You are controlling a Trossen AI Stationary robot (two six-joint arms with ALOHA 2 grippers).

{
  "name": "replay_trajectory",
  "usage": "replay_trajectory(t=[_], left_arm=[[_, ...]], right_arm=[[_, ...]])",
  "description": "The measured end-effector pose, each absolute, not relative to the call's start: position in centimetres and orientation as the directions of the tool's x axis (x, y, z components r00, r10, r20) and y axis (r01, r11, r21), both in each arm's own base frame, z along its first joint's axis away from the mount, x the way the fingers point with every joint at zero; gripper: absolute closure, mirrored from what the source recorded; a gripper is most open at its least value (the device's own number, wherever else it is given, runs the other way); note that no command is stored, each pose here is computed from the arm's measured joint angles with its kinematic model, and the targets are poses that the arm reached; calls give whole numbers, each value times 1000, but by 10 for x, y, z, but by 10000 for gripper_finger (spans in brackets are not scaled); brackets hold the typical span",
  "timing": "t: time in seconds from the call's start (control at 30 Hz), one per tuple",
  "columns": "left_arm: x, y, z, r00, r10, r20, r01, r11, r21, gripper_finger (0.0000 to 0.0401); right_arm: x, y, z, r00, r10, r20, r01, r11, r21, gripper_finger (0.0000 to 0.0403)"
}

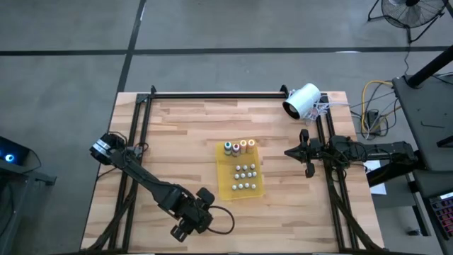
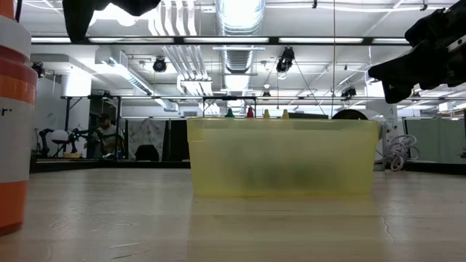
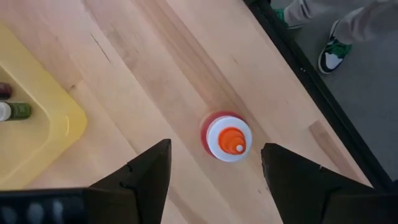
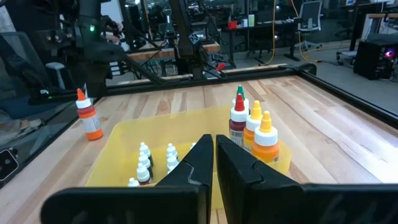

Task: Pick & Place food coloring
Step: Put the large orange food coloring bottle into the yellow bin

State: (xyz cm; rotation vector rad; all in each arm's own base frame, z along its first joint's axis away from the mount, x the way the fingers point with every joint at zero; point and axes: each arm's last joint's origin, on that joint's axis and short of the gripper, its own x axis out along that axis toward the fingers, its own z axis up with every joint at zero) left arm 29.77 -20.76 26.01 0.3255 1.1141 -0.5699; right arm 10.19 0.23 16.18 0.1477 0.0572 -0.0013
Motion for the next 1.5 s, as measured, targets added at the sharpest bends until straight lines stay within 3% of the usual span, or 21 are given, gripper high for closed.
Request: replay_trajectory(t=[0.77,1.33,1.5], left_arm=[[297,-209,229,319,-346,-882,573,812,-111,181],[300,-212,229,348,-379,-857,549,824,-142,181],[300,-212,229,348,-379,-858,549,824,-141,199]], right_arm=[[102,2,162,998,3,-57,6,989,147,390],[102,2,162,998,3,-57,6,989,147,390],[102,2,162,998,3,-57,6,989,147,390]])
